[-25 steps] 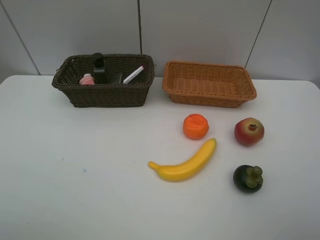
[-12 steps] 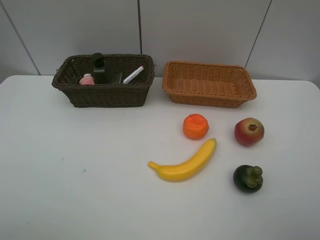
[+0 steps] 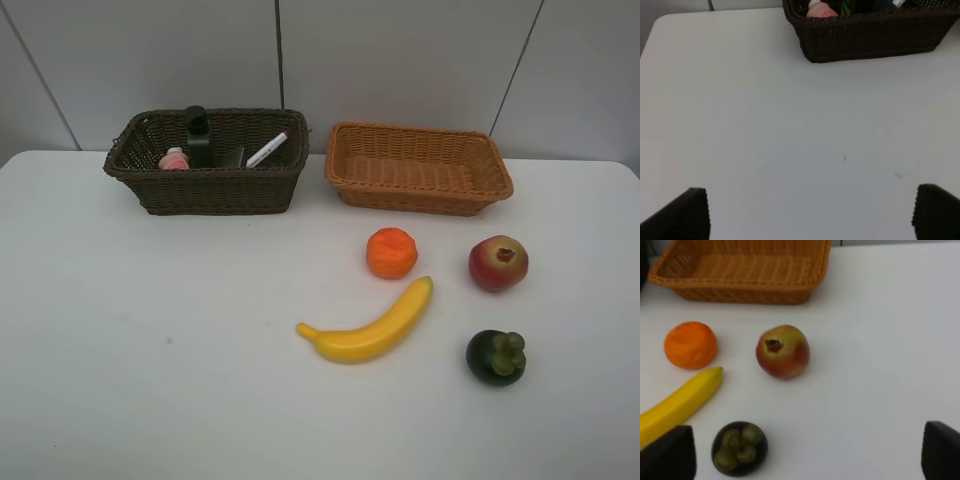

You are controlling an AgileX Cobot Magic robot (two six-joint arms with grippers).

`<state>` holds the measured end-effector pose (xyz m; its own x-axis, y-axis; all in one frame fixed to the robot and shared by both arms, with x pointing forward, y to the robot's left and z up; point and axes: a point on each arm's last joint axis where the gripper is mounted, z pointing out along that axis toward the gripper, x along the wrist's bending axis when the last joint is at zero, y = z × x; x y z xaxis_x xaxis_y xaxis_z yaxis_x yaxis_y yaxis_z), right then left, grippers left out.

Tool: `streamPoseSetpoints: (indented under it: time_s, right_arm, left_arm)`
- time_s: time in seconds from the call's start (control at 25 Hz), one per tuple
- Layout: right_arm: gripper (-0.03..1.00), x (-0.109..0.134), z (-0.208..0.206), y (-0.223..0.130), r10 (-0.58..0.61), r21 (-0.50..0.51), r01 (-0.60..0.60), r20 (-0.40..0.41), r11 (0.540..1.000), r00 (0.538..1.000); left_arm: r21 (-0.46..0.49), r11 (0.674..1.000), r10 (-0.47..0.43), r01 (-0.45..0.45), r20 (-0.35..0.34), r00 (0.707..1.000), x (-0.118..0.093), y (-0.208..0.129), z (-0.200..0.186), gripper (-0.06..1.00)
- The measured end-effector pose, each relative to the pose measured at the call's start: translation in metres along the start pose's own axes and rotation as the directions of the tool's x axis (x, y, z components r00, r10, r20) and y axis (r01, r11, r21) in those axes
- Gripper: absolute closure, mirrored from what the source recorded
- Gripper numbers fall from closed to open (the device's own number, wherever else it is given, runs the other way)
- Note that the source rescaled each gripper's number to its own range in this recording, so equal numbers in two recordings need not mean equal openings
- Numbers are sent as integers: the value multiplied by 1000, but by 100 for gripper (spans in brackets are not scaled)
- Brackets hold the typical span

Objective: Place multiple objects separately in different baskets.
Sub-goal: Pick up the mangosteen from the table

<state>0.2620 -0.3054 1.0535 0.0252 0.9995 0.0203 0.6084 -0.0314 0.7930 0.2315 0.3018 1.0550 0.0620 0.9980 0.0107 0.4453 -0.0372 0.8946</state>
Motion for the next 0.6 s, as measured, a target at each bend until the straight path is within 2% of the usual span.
streamPoseSetpoints:
  time_s: [0.16, 0.36, 0.48, 0.6]
  right_arm:
    - [-3, 4, 34, 27, -12, 240, -3, 58, 971, 998]
    - [-3, 16, 91, 63, -35, 502, -1, 62, 865, 997]
    - [-3, 26, 123, 78, -4, 602, -25, 47, 798, 999]
    - [-3, 37, 145, 88, 71, 661, -66, 20, 748, 997]
  left_arm:
    - [0, 1000, 0, 0, 0, 1000, 0, 0, 0, -6]
    - [0, 1000, 0, 0, 0, 1000, 0, 0, 0, -6]
    - [0, 1000, 0, 0, 0, 1000, 0, 0, 0, -6]
    - [0, 1000, 0, 0, 0, 1000, 0, 0, 0, -6]
